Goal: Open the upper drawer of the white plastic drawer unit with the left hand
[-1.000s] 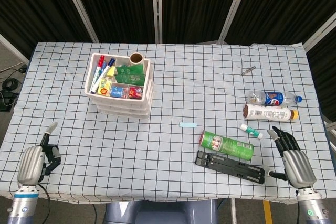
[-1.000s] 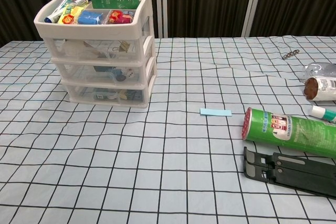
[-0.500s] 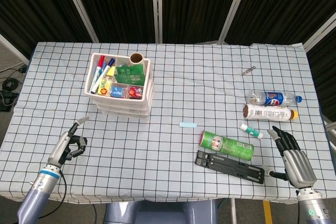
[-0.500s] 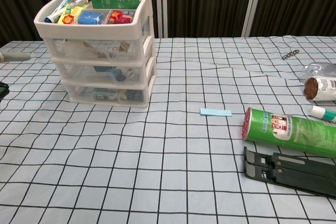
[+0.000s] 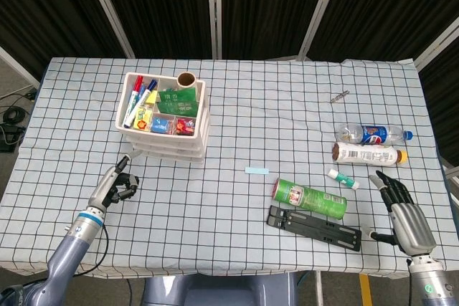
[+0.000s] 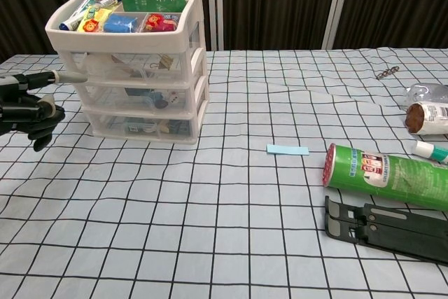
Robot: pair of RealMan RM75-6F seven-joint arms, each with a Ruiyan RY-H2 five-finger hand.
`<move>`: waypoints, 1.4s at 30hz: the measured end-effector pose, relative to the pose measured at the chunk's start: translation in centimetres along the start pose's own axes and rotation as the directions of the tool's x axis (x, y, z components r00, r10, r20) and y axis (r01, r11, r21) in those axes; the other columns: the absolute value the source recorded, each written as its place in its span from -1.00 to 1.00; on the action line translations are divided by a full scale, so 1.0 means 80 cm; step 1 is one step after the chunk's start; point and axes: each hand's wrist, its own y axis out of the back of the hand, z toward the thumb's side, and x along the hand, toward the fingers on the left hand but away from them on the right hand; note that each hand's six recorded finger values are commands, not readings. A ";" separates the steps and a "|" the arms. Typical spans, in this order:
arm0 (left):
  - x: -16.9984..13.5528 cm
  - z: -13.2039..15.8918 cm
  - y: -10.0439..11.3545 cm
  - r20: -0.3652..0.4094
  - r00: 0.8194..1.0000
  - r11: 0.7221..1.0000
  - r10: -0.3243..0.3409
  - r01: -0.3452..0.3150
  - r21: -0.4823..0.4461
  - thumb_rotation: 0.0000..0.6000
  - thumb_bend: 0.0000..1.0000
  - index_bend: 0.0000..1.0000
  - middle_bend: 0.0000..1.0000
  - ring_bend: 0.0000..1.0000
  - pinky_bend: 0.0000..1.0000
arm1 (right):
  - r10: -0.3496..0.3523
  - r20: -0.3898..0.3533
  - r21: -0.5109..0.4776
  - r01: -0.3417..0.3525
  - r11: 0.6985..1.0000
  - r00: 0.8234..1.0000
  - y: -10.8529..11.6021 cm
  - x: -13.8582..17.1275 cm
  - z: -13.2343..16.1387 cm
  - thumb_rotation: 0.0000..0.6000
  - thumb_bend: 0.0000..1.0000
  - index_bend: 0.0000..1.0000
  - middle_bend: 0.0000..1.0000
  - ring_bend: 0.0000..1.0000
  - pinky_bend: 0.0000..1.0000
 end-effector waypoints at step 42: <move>0.063 0.036 -0.058 -0.004 0.996 0.995 -0.084 0.084 0.045 1.00 0.83 -0.75 0.68 0.54 0.39 | 0.016 0.016 -0.019 -0.015 1.000 1.000 -0.001 -0.004 -0.008 1.00 -0.78 -0.97 -1.00 -1.00 -1.00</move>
